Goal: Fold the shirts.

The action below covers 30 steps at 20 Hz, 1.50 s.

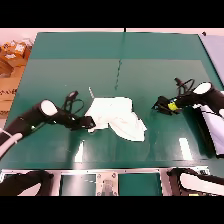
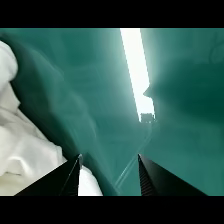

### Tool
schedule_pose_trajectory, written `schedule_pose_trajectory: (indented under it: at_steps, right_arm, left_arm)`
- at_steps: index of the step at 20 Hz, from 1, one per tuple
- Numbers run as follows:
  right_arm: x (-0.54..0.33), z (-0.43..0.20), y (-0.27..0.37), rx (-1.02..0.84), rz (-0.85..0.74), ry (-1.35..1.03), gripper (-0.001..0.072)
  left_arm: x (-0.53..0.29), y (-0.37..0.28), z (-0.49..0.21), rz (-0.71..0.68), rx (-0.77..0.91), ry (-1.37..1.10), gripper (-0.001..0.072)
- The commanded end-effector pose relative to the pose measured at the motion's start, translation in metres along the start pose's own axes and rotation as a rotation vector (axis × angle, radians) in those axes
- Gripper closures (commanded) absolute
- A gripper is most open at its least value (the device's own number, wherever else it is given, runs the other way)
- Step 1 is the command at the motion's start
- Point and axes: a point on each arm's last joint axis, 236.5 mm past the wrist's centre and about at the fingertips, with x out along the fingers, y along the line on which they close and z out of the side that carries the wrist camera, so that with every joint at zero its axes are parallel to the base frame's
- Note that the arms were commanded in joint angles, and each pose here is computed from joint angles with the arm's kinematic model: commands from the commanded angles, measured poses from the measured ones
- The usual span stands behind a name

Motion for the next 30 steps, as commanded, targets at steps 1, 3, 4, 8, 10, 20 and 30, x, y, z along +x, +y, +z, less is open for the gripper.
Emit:
schedule_pose_trajectory:
  at_steps: [1,3,4,8,10,20,30]
  right_arm:
    - [0.038,-0.017,-0.001,0.019,0.018,0.127,0.0287]
    - [0.039,-0.030,0.003,0.009,0.021,0.176,0.0288]
    - [0.038,-0.036,0.003,0.007,0.021,0.201,0.0288]
    - [0.052,-0.075,0.000,0.040,0.031,0.304,0.0288]
    - [0.062,-0.095,0.013,0.033,0.071,0.344,0.0288]
    - [0.030,-0.045,0.053,-0.090,0.148,0.219,0.0694]
    - [-0.368,0.004,0.179,-0.498,0.225,-0.778,0.0694]
  left_arm:
    - [0.027,0.008,-0.005,-0.017,-0.089,-0.056,0.0184]
    - [0.023,0.008,0.009,-0.014,-0.074,-0.105,0.0453]
    - [0.019,0.008,0.018,-0.014,-0.062,-0.124,0.0601]
    - [-0.002,0.016,0.048,-0.003,-0.055,-0.186,0.0688]
    - [-0.010,0.027,0.054,0.011,-0.066,-0.190,0.0688]
    - [-0.116,0.045,0.103,0.188,0.092,-0.243,0.0690]
    - [-0.503,-0.183,0.110,0.210,0.579,-1.188,0.0689]
